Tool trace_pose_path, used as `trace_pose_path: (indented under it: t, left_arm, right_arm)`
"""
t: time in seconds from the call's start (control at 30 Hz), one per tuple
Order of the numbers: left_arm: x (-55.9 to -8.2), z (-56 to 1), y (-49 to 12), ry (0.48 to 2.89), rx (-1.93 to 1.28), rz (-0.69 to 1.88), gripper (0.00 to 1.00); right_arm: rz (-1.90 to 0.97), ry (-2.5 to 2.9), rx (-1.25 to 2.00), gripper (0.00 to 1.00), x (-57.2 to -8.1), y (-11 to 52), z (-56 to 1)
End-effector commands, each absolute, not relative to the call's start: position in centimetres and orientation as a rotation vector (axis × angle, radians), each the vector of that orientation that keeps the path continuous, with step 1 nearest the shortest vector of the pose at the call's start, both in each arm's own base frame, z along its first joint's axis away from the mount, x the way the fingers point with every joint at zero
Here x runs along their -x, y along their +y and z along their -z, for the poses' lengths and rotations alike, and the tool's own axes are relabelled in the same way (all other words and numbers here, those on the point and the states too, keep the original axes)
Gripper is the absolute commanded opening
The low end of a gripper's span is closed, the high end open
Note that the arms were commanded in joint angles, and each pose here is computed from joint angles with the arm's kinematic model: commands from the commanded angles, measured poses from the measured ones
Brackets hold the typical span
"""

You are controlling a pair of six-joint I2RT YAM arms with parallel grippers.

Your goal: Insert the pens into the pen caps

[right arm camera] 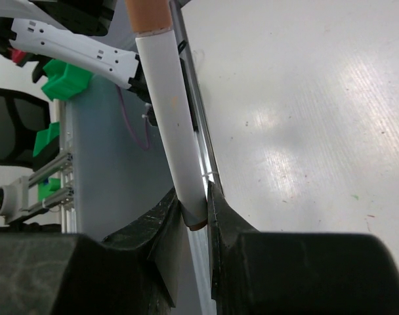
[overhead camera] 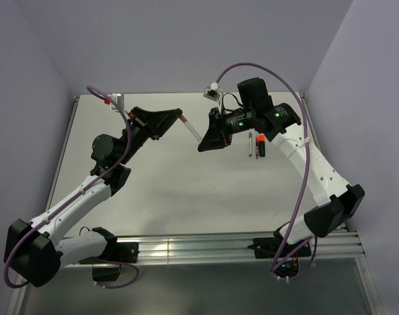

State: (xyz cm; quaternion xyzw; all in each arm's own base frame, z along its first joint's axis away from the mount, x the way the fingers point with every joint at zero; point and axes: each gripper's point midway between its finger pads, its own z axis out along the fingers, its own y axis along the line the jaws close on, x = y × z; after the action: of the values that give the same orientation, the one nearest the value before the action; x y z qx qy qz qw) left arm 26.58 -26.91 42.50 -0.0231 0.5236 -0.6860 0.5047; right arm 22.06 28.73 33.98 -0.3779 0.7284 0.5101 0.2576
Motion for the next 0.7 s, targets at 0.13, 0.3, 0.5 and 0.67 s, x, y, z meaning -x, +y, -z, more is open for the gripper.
trace_pose_path:
  t: [0.13,0.3,0.5,0.67]
  left_arm:
    - [-16.6,-29.3,-32.7,1.854,-0.417,1.847,0.0]
    - [-17.1,-28.8,-32.9,1.907,-0.38,1.802,0.0]
    - [-17.9,-28.2,-33.0,1.968,-0.282,1.79,0.0]
    - [-18.2,-27.9,-33.2,1.988,-0.23,1.801,0.0]
  right_arm:
    - [-1.112,1.399,1.086,0.0,-26.5,29.6,-45.3]
    - [-1.062,1.413,1.069,0.0,-27.2,29.4,-45.1]
    - [-0.936,1.412,1.081,0.0,-27.4,29.8,-44.7]
    - [-0.929,1.413,1.08,0.0,-27.1,30.1,-44.8]
